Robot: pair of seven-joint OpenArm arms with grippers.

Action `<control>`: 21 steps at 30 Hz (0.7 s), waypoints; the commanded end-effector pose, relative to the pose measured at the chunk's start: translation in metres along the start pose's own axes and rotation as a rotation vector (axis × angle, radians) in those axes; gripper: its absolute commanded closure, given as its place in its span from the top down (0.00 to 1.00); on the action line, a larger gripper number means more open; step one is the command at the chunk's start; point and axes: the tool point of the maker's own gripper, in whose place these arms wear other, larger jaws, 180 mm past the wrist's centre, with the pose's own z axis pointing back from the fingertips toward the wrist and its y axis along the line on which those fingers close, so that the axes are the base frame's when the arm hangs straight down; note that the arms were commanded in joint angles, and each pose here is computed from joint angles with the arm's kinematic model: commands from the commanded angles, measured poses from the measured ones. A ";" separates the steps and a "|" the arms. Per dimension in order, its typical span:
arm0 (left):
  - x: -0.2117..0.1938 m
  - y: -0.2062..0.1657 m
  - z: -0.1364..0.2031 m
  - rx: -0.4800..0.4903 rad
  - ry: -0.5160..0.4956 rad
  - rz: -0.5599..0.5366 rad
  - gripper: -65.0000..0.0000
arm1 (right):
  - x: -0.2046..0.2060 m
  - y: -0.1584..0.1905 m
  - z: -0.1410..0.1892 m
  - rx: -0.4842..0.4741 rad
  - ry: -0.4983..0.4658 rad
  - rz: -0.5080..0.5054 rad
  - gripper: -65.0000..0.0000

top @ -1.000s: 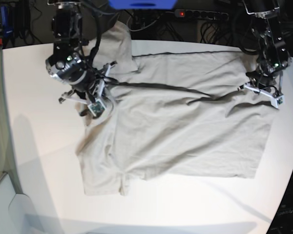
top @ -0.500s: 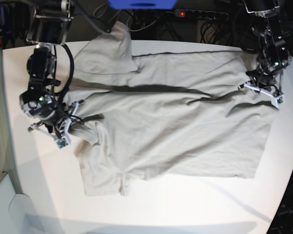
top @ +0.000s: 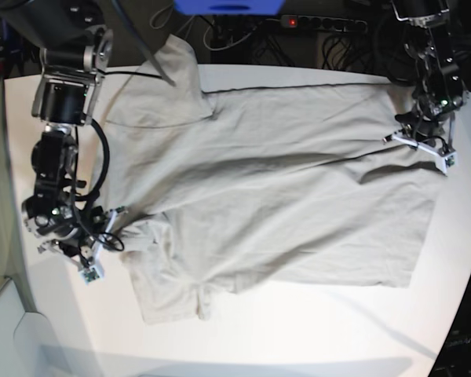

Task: Layout the t-shirt on the table in an organized manner, then fold the t-shirt properly
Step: 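Grasp the shoulder with the right gripper and pull it outward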

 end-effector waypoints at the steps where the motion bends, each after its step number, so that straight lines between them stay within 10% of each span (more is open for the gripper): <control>1: -0.008 0.005 0.001 0.017 0.043 -0.004 0.01 | 0.013 -0.021 0.009 -0.046 -0.023 0.013 0.35; 9: -0.009 0.003 0.001 0.009 0.046 -0.001 0.01 | -0.001 -0.039 0.054 -0.168 -0.030 0.048 0.54; 21: 0.000 -0.001 0.000 0.000 0.032 0.003 0.01 | -0.062 0.070 0.105 -0.068 -0.034 0.018 0.56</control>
